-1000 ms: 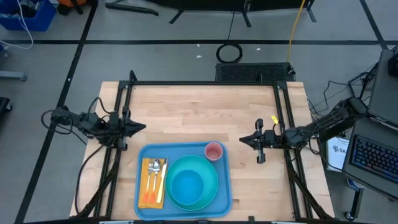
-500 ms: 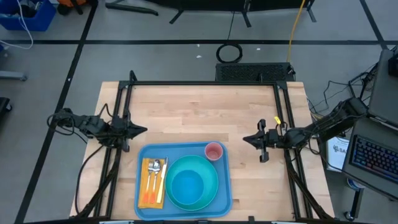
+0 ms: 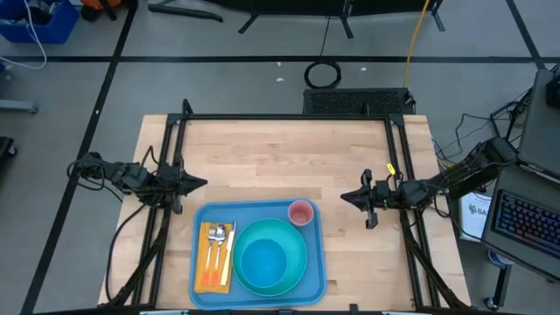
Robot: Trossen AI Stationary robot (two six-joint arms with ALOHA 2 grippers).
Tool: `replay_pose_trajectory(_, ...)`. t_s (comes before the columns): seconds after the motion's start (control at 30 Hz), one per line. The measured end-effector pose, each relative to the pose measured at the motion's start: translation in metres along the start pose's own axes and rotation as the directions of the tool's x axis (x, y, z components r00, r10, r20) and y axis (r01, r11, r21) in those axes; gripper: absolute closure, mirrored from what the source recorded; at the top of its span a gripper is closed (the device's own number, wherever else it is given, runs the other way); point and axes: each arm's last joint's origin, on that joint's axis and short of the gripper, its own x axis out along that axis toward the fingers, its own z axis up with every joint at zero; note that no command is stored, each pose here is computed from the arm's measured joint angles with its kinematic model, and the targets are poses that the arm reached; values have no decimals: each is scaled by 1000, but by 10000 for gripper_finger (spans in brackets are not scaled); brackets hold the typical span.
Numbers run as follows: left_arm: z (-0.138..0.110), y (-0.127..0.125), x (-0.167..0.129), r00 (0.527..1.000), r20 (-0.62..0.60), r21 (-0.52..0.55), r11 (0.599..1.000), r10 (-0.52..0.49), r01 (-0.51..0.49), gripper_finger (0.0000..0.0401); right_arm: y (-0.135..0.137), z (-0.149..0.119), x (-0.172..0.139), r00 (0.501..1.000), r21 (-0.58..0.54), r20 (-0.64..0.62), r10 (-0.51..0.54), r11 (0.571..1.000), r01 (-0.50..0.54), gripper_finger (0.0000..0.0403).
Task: Set up tray
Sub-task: Return to Home Position
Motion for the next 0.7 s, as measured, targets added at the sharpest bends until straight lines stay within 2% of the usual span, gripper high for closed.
replay_pose_trajectory(0.17, 0, 0, 0, 1000, -1, -2, 1000, 0, 0, 374, 1, -8, 0, 995, 31, -87, 50, 998, -48, 403)
replay_pose_trajectory(0.37, 0, 0, 0, 1000, 0, -30, 1000, 0, 0, 358, 1, -17, -2, 979, -94, -180, 100, 989, -119, 403)
replay_pose_trajectory(0.57, 0, 0, 0, 1000, 0, 91, 996, 0, 0, 356, 1, -17, -2, 979, -125, -178, 101, 984, -125, 403)
replay_pose_trajectory(0.7, 0, 0, 0, 1000, 0, 106, 994, 0, 0, 356, 1, -17, -2, 979, -127, -179, 101, 984, -125, 403)
